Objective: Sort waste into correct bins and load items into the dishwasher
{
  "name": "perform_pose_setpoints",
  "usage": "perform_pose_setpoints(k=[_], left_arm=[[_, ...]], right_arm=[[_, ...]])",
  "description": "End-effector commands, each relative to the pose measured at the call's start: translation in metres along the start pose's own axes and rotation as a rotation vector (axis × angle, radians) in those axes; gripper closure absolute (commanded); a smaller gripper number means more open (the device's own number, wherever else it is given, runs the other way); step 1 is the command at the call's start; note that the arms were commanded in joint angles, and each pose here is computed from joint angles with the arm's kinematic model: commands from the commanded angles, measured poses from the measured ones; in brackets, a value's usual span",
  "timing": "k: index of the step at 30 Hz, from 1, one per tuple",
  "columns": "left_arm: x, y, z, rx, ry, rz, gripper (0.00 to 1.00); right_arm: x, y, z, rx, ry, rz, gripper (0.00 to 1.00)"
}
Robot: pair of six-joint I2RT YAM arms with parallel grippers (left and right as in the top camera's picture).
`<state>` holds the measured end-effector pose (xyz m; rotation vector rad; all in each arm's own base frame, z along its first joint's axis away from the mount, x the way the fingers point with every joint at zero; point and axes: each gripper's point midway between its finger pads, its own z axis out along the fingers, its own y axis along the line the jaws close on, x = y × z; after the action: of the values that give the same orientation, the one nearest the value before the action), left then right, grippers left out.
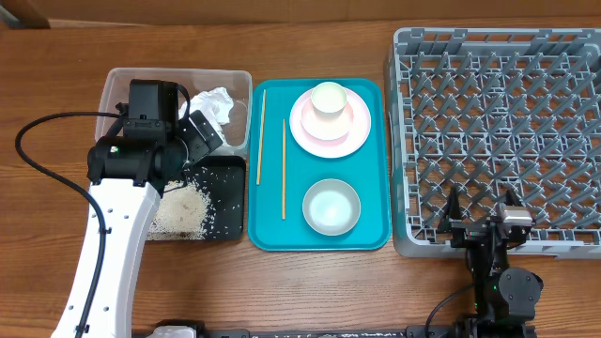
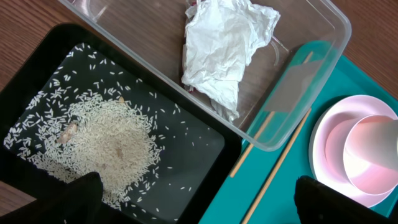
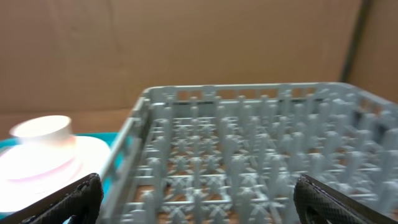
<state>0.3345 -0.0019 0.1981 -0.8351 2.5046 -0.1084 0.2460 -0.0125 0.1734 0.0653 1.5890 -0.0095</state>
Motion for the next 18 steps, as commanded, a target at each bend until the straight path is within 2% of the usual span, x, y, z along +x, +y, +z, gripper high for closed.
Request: perform_pose_setpoints(k=[1,5,7,12,18], left_arm=[[-0.004,-0.003,-0.006,0.019,-0.013,0.012,0.0],[-0.004,-0.003,-0.006,0.019,-0.013,0.012,0.0],[-0.004,-0.003,-0.006,0.02,-0.013,0.012,0.0],[-0.004,-0.003,-0.006,0.019,-0.013,0.012,0.0],[-0.004,-0.003,-0.006,0.019,-0.013,0.012,0.0]], right_arm=[[-0.004,0.019,-0.001,-0.114,-0.016,0.169,0.0],[-0.017,0.037,-0.005,-0.231,-0.041,0.339,0.0],[-0.016,0.04,-0.006,-0.245,-0.02,0.37,0.0],[-0.025,0.041,-0.013,-0.232,0.048,0.378,0.0],[-0.078,0.043,-0.024,-0.222,0.098,0.346,0.0]])
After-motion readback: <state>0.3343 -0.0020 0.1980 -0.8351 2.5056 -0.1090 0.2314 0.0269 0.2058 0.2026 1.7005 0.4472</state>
